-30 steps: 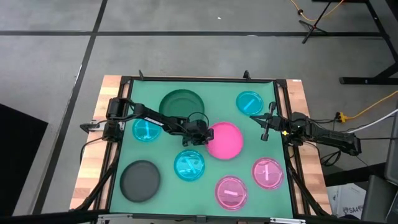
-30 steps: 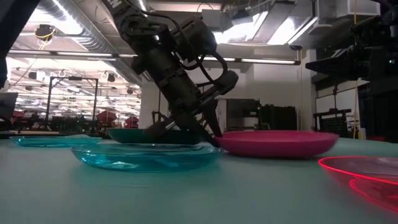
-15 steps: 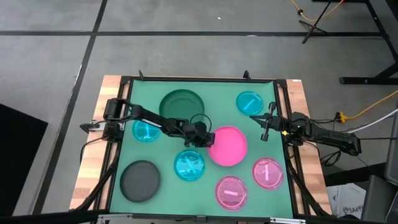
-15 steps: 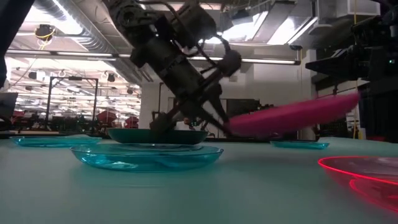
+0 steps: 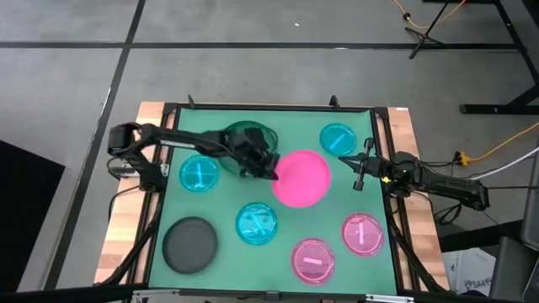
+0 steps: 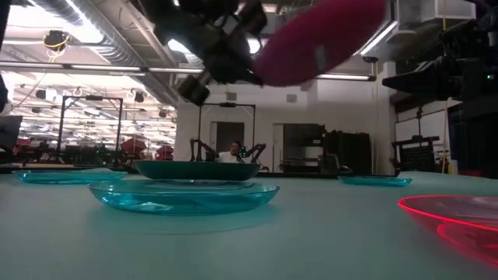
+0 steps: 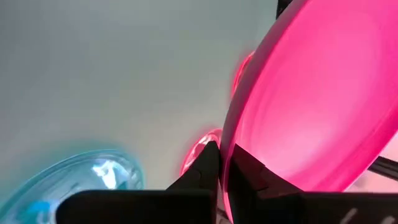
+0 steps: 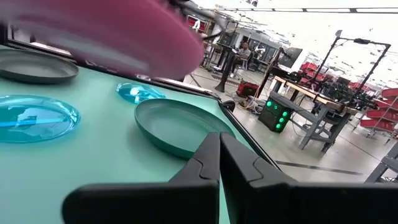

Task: Stack plastic plates
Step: Stack the pink plate on top of the green plate

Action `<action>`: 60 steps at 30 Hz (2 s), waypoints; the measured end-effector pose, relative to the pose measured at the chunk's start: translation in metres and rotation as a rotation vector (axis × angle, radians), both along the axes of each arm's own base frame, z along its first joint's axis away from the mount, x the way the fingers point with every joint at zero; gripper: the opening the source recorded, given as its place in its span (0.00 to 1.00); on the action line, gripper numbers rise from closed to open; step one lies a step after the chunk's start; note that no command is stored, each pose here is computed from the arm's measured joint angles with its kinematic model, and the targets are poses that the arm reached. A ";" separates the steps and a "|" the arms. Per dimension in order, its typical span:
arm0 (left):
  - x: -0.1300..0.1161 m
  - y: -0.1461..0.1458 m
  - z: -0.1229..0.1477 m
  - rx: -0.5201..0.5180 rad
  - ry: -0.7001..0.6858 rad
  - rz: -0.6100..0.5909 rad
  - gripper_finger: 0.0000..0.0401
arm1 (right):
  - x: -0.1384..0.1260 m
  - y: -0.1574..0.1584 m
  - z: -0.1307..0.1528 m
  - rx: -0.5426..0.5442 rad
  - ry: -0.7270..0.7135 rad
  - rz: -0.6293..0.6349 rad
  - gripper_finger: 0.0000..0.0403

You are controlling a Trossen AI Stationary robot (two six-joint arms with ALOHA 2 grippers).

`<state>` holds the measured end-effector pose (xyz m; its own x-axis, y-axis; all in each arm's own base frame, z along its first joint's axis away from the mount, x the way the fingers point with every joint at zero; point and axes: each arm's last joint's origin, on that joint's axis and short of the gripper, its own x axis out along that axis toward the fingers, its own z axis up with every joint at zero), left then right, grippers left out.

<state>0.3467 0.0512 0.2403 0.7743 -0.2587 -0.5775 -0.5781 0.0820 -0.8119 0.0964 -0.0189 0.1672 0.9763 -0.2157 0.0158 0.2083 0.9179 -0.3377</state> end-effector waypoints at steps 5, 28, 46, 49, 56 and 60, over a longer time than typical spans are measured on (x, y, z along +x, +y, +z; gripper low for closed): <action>-0.037 0.034 0.021 0.075 0.063 0.051 0.01 | 0.000 0.000 0.000 0.000 0.000 0.000 0.00; -0.130 0.121 0.000 0.365 0.614 0.146 0.01 | 0.000 0.000 0.000 0.001 0.003 0.000 0.00; -0.111 0.133 -0.046 0.303 0.727 0.043 0.01 | 0.000 0.000 0.000 0.000 0.005 0.000 0.00; -0.109 0.134 -0.054 0.287 0.745 0.031 0.01 | 0.000 0.000 0.000 0.000 0.005 0.000 0.00; -0.109 0.135 -0.056 0.289 0.761 0.029 0.06 | 0.000 0.000 0.000 0.000 0.005 0.000 0.00; -0.110 0.135 -0.057 0.295 0.773 0.032 0.10 | 0.000 0.000 0.000 0.000 0.005 0.000 0.00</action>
<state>0.2368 0.1861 0.1837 0.1351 0.0025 -0.9908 -0.9702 0.2033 -0.1318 0.0965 -0.0189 0.1667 0.9765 -0.2153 0.0112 0.2064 0.9182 -0.3382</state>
